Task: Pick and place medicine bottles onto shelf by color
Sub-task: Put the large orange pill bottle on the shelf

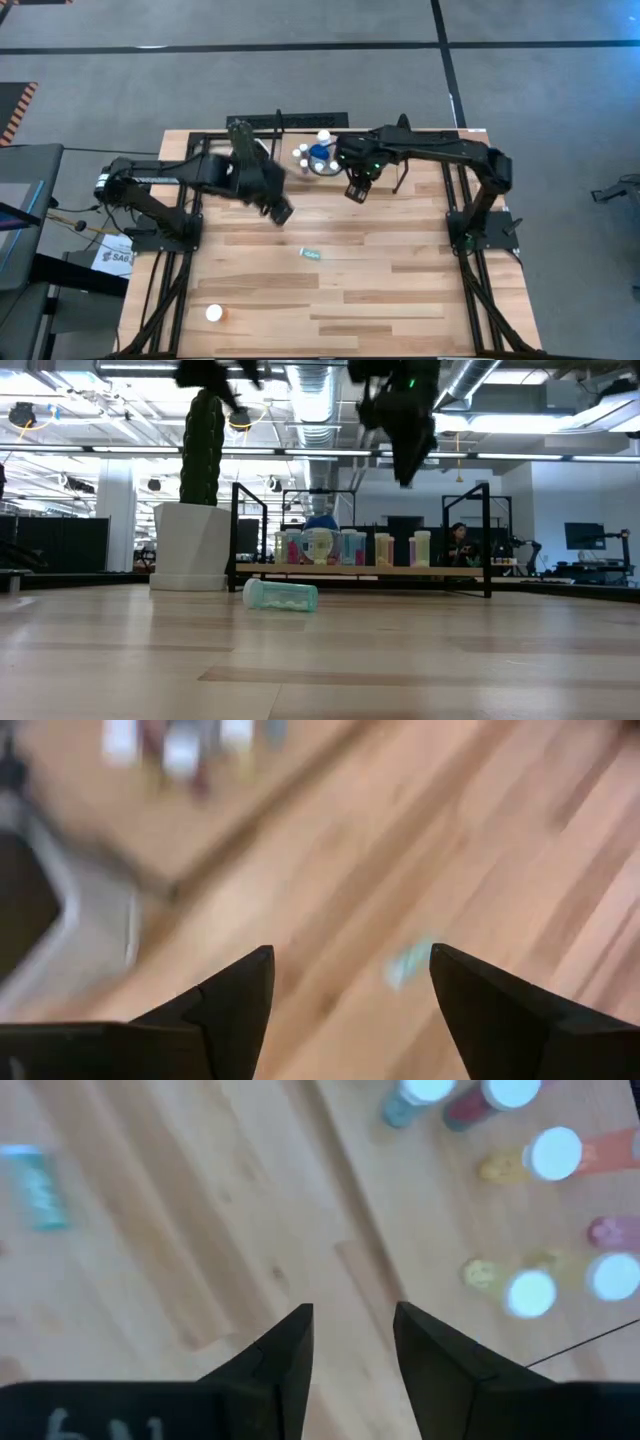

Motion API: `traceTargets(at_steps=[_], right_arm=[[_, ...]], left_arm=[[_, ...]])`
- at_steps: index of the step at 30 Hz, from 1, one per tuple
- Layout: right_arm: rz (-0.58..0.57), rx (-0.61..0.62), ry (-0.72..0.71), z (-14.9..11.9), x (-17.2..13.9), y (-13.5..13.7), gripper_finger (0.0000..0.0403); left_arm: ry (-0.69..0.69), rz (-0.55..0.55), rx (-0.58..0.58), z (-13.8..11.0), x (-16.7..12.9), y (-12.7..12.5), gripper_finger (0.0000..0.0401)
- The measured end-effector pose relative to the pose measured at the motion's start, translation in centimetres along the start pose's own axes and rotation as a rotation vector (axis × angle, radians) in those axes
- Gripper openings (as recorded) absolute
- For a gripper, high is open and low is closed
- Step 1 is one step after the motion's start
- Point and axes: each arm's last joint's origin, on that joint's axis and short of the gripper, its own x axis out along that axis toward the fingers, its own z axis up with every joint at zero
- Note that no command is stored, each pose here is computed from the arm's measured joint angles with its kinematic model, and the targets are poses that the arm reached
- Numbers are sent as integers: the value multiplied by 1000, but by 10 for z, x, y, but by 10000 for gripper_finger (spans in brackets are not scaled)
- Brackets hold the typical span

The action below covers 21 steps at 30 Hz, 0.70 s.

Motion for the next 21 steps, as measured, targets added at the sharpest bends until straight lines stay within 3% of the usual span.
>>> traceTargets(at_steps=[5, 8, 21], right_arm=[[47, 16, -74, -17, -29, 25, 155], [48, 0, -101, -26, -38, 41, 153], [30, -225, -99, -52, -41, 92, 168]], left_arm=[[174, 82, 0, -49, -16, -17, 254], [193, 73, -26, -75, -25, -31, 254], [242, 93, -438, -178, -28, -60, 256]])
